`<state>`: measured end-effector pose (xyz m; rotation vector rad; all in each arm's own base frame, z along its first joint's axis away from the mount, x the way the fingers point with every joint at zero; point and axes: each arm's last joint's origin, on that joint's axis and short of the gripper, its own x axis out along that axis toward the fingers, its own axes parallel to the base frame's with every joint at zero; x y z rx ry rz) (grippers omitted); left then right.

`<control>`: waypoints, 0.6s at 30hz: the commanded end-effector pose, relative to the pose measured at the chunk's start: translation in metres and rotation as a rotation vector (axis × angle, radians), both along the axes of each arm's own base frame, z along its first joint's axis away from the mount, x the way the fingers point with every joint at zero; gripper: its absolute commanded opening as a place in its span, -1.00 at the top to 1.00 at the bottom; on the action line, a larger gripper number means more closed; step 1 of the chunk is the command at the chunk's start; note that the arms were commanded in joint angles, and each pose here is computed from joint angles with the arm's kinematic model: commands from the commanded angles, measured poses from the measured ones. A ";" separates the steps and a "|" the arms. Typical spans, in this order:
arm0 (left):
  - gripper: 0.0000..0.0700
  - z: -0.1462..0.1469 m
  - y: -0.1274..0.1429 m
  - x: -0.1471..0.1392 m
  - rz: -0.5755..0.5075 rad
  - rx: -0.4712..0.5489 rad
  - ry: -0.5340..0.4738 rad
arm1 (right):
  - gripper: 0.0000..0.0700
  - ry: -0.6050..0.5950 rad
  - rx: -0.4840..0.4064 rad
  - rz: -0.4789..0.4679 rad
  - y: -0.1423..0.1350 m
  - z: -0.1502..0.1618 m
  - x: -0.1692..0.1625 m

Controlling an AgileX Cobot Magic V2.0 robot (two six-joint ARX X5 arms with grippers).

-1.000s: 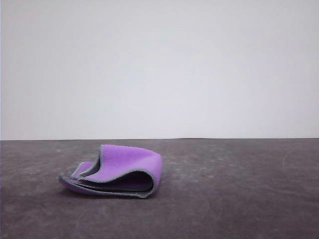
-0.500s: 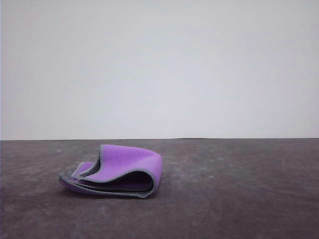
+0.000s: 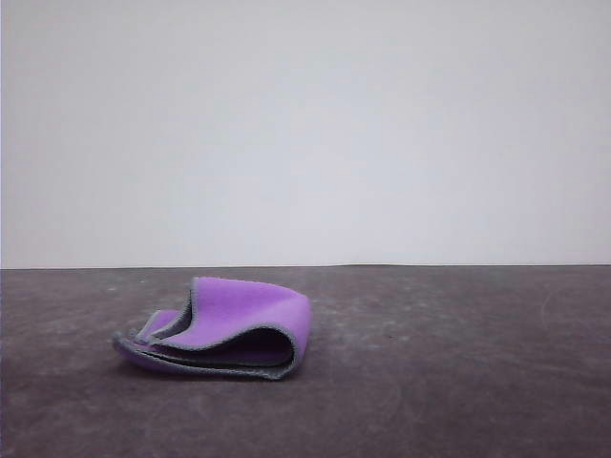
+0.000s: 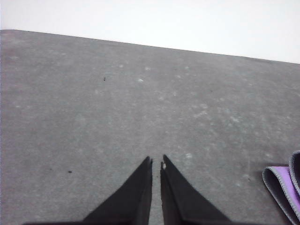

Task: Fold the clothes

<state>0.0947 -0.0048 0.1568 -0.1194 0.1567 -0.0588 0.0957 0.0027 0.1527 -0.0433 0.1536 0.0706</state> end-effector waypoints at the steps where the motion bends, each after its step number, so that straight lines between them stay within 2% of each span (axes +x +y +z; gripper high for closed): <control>1: 0.95 -0.007 0.000 0.001 0.002 -0.001 0.026 | 0.98 -0.009 0.012 -0.007 0.000 0.000 0.000; 18: 0.95 -0.007 0.000 0.001 0.002 -0.001 0.026 | 0.98 -0.009 0.012 -0.007 0.000 0.000 0.000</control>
